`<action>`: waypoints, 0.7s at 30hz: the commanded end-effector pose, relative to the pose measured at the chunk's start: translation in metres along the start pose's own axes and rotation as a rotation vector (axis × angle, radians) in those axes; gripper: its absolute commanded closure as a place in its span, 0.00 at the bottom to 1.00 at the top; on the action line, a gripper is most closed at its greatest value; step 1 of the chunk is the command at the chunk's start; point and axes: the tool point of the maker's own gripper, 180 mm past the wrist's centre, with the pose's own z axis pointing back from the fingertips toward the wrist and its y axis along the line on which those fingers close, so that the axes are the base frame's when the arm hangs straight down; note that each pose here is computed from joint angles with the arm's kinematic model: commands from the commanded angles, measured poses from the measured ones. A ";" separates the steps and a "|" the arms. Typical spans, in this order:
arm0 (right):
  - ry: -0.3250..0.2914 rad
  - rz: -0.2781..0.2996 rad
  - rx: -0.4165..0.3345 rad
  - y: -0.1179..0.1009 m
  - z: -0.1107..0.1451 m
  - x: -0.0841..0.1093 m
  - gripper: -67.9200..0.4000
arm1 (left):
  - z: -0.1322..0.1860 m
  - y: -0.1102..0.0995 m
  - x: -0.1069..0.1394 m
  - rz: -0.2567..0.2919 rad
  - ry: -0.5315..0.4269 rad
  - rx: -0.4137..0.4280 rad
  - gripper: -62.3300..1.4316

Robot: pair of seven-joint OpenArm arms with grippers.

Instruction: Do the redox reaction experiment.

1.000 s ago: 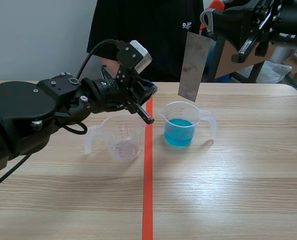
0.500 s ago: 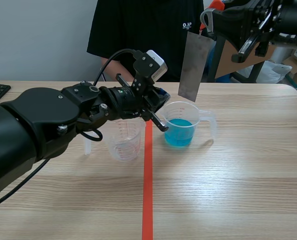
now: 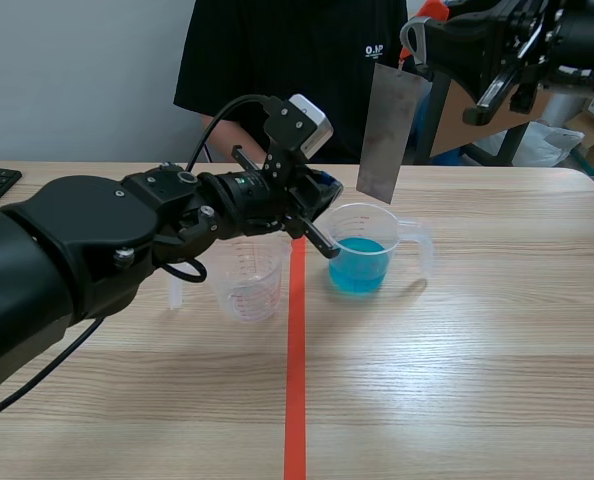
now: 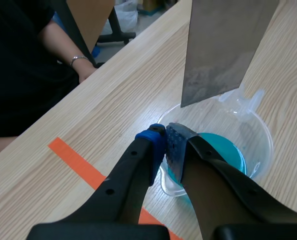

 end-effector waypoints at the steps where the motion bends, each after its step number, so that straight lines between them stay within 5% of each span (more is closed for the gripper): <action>1: -0.039 0.017 0.005 -0.002 0.001 0.014 0.97 | -0.004 0.006 0.026 -0.019 -0.068 0.005 0.91; 21: -0.039 0.017 0.005 -0.002 0.001 0.014 0.97 | -0.002 0.009 0.023 -0.022 -0.061 0.003 0.91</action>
